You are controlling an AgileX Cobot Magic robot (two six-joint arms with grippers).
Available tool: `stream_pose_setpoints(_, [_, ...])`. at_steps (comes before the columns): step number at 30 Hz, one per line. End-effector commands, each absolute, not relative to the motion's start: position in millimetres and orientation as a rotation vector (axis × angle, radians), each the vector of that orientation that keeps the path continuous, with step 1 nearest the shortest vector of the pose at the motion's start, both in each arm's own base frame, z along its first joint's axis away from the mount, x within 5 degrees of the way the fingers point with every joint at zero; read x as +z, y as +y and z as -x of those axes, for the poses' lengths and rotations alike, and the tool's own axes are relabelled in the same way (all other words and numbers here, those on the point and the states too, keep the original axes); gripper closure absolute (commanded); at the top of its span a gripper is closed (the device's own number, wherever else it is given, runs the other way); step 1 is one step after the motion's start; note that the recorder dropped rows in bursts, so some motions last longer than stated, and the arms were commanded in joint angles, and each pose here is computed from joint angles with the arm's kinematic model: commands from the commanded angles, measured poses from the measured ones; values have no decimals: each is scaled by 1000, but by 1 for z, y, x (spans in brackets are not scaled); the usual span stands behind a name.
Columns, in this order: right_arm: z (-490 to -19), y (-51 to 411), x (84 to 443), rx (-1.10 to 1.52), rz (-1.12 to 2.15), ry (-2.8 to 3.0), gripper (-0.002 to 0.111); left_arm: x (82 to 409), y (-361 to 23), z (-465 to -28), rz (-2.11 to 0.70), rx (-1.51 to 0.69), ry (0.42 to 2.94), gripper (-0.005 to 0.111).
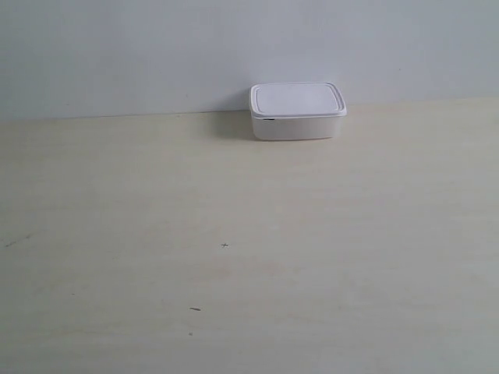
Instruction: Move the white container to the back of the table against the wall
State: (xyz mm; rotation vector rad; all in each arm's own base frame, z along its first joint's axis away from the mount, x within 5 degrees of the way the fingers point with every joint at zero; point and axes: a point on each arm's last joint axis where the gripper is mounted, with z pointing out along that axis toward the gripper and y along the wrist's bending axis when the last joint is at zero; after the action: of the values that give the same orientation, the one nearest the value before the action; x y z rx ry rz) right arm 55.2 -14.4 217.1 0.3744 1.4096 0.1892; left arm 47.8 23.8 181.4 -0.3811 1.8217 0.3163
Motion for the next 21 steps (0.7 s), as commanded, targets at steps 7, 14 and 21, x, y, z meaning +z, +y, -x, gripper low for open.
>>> stream_pose_setpoints(7, [-55,-15,216,178,-373,1407,108,181,23,-48,380,307,1815,107])
stream_pose_setpoints(14, [-55,-16,216,149,-366,1406,108,181,23,-48,381,306,1814,107])
stream_pose_setpoints(21, [-54,-21,217,87,-385,1392,108,181,23,-48,381,306,1814,107])
